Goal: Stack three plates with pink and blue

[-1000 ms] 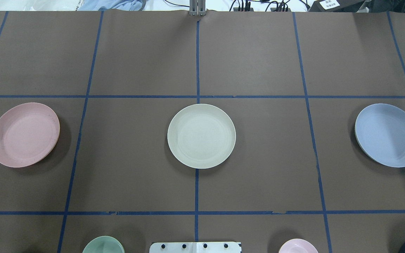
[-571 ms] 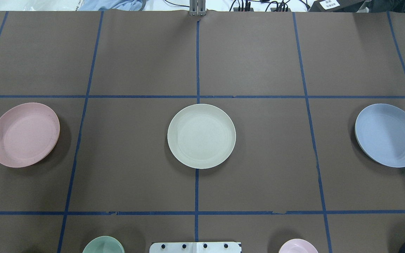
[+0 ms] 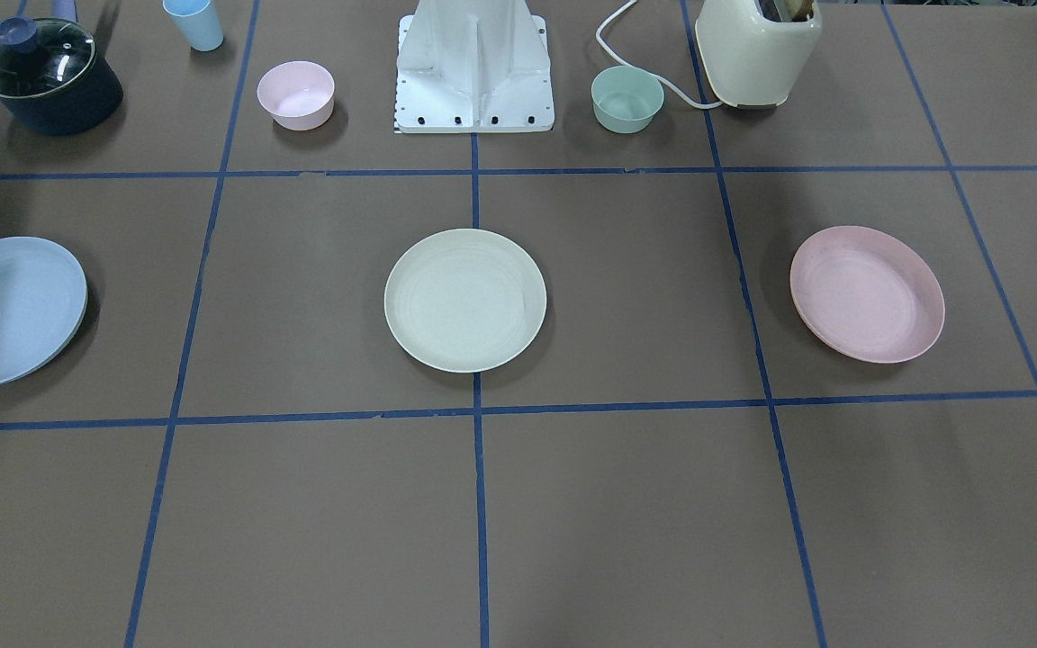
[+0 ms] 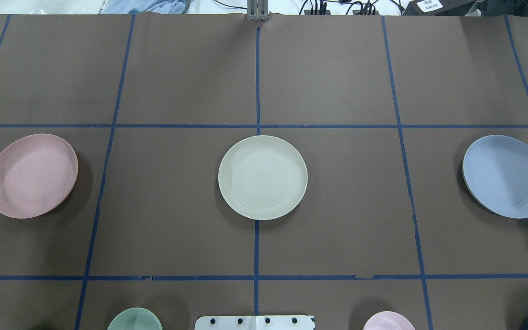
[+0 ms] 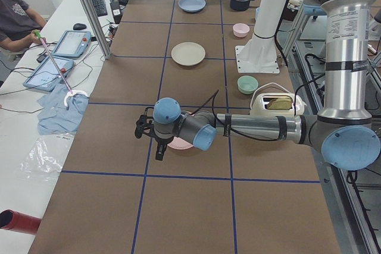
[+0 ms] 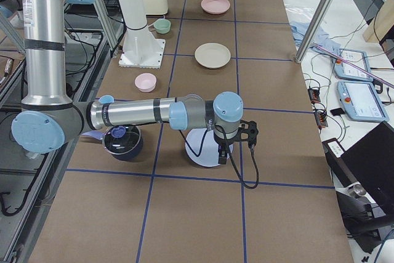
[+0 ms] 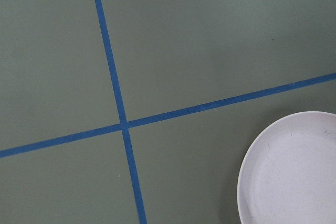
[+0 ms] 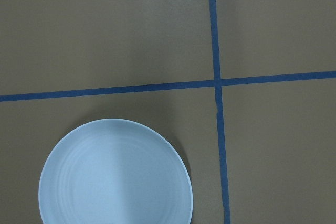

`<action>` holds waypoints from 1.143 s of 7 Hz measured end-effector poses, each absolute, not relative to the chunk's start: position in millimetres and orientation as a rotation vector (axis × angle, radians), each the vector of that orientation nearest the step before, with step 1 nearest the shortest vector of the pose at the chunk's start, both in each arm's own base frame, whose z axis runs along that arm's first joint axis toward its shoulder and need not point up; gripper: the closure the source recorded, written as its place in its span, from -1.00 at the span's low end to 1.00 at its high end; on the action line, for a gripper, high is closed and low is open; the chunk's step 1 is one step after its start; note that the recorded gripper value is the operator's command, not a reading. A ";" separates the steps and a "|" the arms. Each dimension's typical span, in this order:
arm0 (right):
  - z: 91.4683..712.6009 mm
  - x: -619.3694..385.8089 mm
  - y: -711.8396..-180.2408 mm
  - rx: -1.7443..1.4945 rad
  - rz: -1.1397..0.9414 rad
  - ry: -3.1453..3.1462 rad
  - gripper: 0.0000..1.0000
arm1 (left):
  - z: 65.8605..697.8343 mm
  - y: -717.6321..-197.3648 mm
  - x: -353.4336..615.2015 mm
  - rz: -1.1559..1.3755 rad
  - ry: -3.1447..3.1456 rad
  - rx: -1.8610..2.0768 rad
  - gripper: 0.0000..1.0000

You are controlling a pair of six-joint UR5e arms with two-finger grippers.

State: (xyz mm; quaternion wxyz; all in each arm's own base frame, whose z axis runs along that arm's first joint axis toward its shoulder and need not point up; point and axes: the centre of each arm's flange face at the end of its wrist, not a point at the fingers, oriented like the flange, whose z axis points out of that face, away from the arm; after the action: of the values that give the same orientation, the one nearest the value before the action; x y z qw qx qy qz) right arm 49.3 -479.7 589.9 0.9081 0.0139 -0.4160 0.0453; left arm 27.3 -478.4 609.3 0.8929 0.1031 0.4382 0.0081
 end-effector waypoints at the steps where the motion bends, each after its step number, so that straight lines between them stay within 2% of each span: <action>1: 591.2 49.1 -478.8 0.045 0.089 -0.859 -1.00 | 616.6 -466.9 47.6 -0.030 0.937 0.191 -0.98; 4: 593.0 41.4 -479.1 0.056 0.067 -0.856 -1.00 | 632.8 -440.0 102.7 -0.102 0.958 0.141 -0.86; 6: 595.0 25.0 -481.2 0.048 0.031 -0.837 -1.00 | 641.0 -432.7 130.4 -0.100 0.948 0.111 -0.86; 8: 604.5 -1.4 -483.3 0.025 -0.019 -0.820 -1.00 | 648.1 -427.6 152.0 -0.067 0.941 0.079 -0.63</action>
State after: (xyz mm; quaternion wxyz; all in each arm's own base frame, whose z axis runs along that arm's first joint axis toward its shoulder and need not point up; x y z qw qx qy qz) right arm -1.4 -483.3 604.5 0.9170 0.0120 -0.3986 -0.0091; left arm 152.0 -427.6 648.1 0.8900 0.0380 0.4532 -0.0322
